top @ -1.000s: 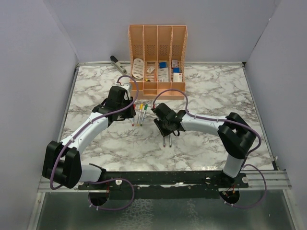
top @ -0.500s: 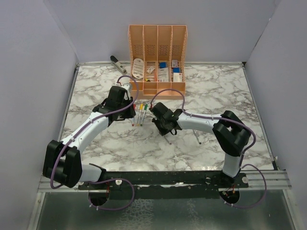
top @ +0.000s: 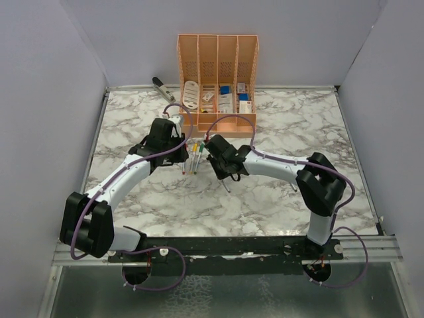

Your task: Insert the pens into the pen caps

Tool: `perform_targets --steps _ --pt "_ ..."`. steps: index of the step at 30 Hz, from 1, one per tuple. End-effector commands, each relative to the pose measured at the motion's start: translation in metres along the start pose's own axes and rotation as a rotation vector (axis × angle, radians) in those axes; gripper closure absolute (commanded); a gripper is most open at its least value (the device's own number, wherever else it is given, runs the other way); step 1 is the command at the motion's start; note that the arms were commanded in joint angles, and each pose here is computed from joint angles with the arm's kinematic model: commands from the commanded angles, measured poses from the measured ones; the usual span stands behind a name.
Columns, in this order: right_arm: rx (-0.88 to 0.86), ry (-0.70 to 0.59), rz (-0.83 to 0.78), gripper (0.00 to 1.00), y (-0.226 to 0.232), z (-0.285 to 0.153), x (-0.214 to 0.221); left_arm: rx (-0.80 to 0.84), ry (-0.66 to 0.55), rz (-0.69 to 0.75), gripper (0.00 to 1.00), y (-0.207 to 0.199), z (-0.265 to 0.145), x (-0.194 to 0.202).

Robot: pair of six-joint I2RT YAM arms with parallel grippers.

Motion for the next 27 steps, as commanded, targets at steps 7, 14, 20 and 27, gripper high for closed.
perform_targets --steps 7,14,20,27 --pt "-0.055 -0.501 0.352 0.99 -0.038 -0.077 -0.087 0.262 -0.274 0.157 0.71 -0.029 -0.020 -0.034" --pt "-0.091 -0.687 0.456 0.99 -0.064 -0.107 -0.092 0.547 -0.403 0.209 0.65 -0.062 -0.028 -0.048" --pt "-0.238 -0.814 0.500 0.99 -0.058 -0.124 -0.091 0.670 -0.475 0.215 0.60 -0.081 -0.033 -0.060" --pt "-0.426 -0.939 0.489 0.99 -0.046 -0.144 -0.093 0.748 -0.479 0.242 0.52 -0.101 -0.032 -0.062"
Point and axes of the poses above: each gripper's point midway between its finger pads, its own z axis out along the fingers, its own y axis along the line the jaws close on, x = y × z, the point moved 6 cm from there along -z, back along the fingers, and after that the axes turned 9 degrees about z, right-handed, at the moved point
